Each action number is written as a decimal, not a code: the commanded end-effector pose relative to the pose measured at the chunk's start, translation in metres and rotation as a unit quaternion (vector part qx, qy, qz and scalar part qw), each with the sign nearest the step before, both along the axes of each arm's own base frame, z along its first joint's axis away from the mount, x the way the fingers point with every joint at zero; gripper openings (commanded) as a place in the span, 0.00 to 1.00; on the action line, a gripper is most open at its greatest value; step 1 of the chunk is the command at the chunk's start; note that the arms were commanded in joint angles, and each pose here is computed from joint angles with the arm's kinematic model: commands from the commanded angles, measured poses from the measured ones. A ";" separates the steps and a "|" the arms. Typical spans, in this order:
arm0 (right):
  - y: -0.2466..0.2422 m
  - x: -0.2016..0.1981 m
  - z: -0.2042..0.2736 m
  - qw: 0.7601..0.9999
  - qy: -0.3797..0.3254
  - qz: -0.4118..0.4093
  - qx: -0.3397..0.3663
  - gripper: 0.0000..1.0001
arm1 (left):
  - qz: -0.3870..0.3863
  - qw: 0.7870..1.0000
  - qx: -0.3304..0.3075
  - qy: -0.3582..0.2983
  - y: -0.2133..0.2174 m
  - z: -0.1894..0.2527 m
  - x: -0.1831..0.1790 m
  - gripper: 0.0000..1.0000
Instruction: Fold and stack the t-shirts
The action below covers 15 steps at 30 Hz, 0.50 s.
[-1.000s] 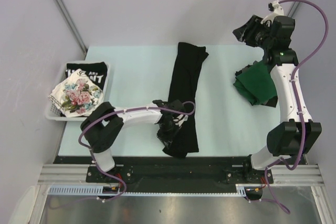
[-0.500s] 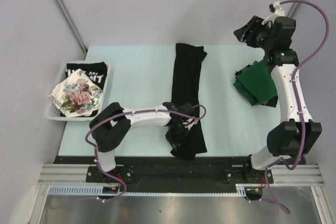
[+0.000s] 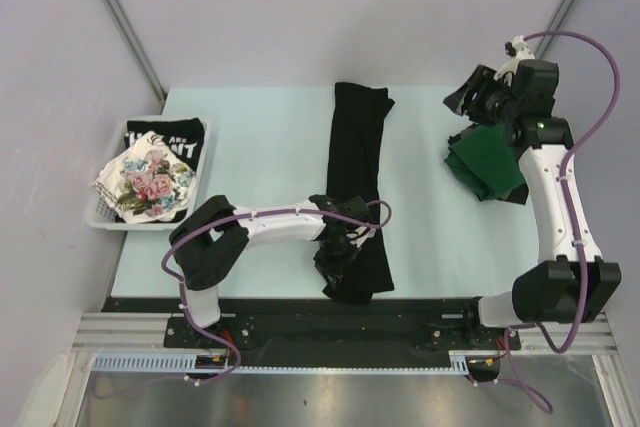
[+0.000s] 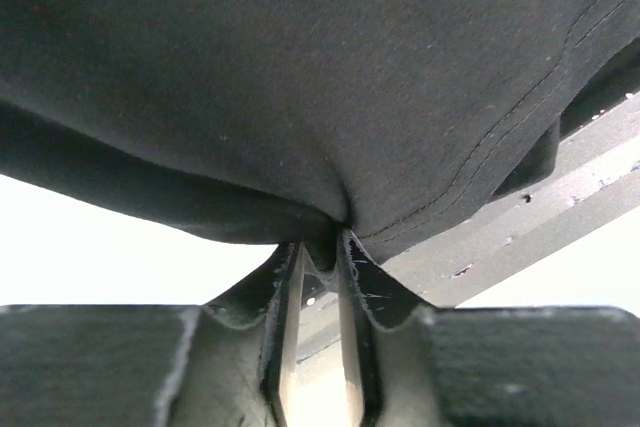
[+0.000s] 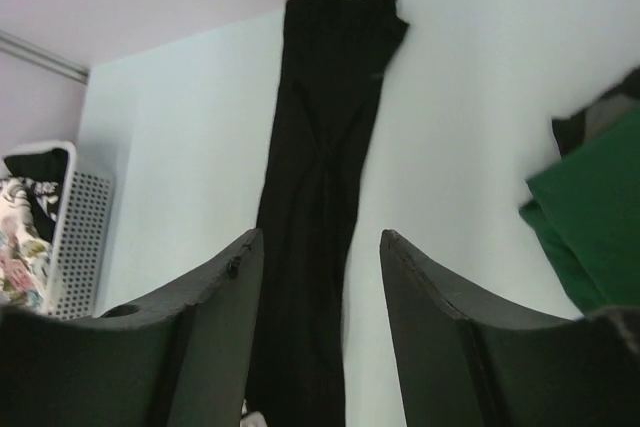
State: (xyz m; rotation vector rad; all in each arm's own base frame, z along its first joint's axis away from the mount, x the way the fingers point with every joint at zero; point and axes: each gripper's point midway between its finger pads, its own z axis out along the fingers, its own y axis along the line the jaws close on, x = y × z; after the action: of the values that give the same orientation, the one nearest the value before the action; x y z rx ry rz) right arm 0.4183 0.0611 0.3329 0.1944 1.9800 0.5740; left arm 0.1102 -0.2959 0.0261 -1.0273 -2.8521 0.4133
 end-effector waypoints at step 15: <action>0.013 -0.127 -0.061 0.988 0.145 0.000 -0.049 0.43 | 0.009 1.000 -0.001 -0.017 0.010 0.000 -0.004 0.12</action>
State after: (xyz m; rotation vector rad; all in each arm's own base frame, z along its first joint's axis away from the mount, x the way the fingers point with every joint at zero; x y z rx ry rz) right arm 0.3303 0.0841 0.2882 0.1583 2.2099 0.5324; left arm 0.1071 -0.2838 0.0174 -1.0130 -2.8694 0.3772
